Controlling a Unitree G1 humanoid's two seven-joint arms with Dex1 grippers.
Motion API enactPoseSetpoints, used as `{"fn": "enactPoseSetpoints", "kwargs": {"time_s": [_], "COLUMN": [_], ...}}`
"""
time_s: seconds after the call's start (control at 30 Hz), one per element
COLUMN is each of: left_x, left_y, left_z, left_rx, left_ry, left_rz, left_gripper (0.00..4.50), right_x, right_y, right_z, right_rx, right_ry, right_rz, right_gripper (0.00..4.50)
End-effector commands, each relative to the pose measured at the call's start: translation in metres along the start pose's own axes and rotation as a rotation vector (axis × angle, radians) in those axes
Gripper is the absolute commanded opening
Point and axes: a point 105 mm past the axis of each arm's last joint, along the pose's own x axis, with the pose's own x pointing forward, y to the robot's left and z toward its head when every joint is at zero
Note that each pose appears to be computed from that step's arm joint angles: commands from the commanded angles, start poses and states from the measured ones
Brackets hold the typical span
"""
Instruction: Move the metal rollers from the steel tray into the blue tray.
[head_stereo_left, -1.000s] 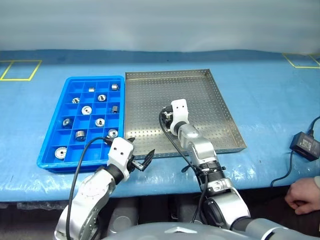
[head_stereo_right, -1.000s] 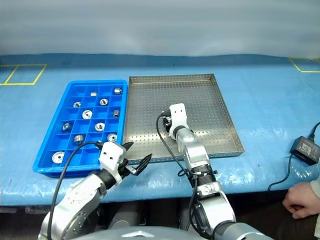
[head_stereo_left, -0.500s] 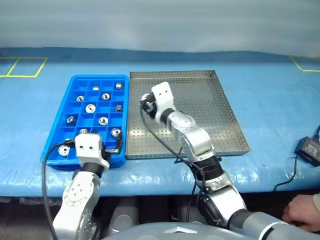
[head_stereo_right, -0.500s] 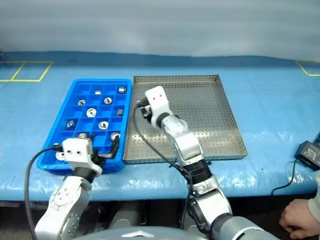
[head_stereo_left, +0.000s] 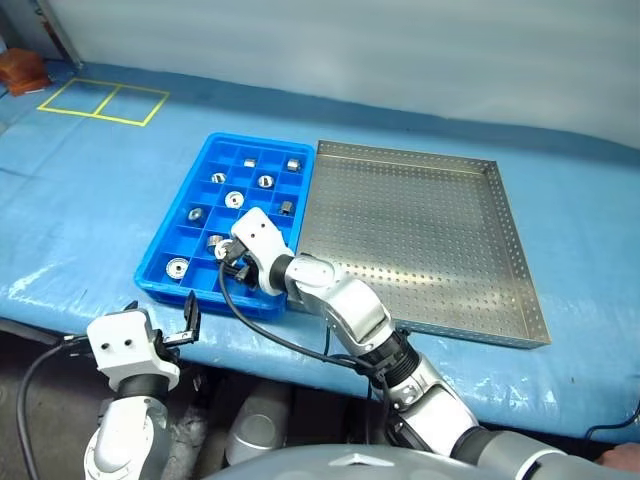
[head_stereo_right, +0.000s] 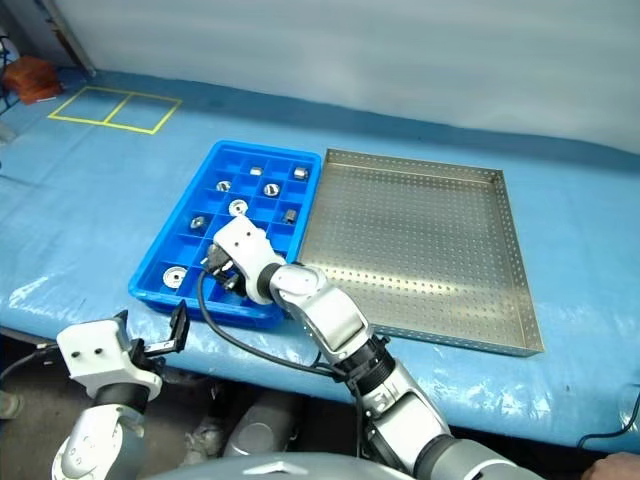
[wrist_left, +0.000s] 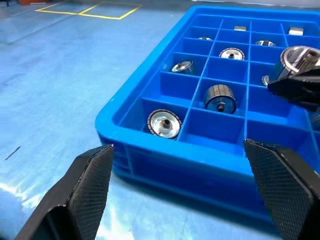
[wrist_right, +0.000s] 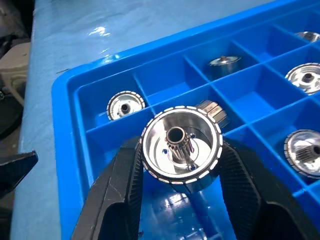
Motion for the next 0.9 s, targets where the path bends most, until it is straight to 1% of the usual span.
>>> {"fn": "enactPoseSetpoints", "kwargs": {"time_s": [0.03,0.07,0.13,0.2,0.33,0.43,0.53,0.63,0.73,0.9], "left_x": [0.0,0.001,0.003,0.005,0.01,0.013,0.018,0.026,0.033,0.037], "left_y": [-0.009,-0.011,-0.014,-0.017,-0.024,-0.031,-0.035,-0.037,-0.044,-0.055], "left_z": [0.015,0.014,0.014,0.015,0.02,0.026,0.029,0.031,0.032,0.03], "left_rx": [0.006,0.006,0.006,0.01,0.031,0.039,0.065,0.082,0.085,0.08], "left_ry": [-0.059,-0.058,-0.056,-0.057,-0.065,-0.073,-0.072,-0.069,-0.066,-0.053], "left_rz": [-0.041,-0.051,-0.074,-0.093,-0.173,-0.262,-0.327,-0.372,-0.424,-0.481], "left_gripper": [4.5,4.5,4.5,4.5,4.5,4.5,4.5,4.5,4.5,4.5], "right_x": [-0.009,-0.011,-0.015,-0.02,-0.036,-0.053,-0.071,-0.09,-0.105,-0.112], "right_y": [0.003,0.001,-0.003,-0.006,-0.015,-0.02,-0.027,-0.036,-0.048,-0.057], "right_z": [0.005,0.001,-0.005,-0.009,-0.003,0.007,0.008,0.002,-0.01,-0.02], "right_rx": [-0.004,-0.001,0.0,0.001,0.027,0.056,0.05,0.048,0.068,0.101], "right_ry": [-0.023,-0.012,0.009,0.02,-0.008,-0.056,-0.073,-0.063,-0.03,-0.009], "right_rz": [0.02,0.015,0.002,-0.003,-0.036,-0.042,-0.061,-0.112,-0.199,-0.277], "right_gripper": [1.83,1.83,2.57,3.21,4.47,4.47,4.47,4.47,4.47,4.47]}}
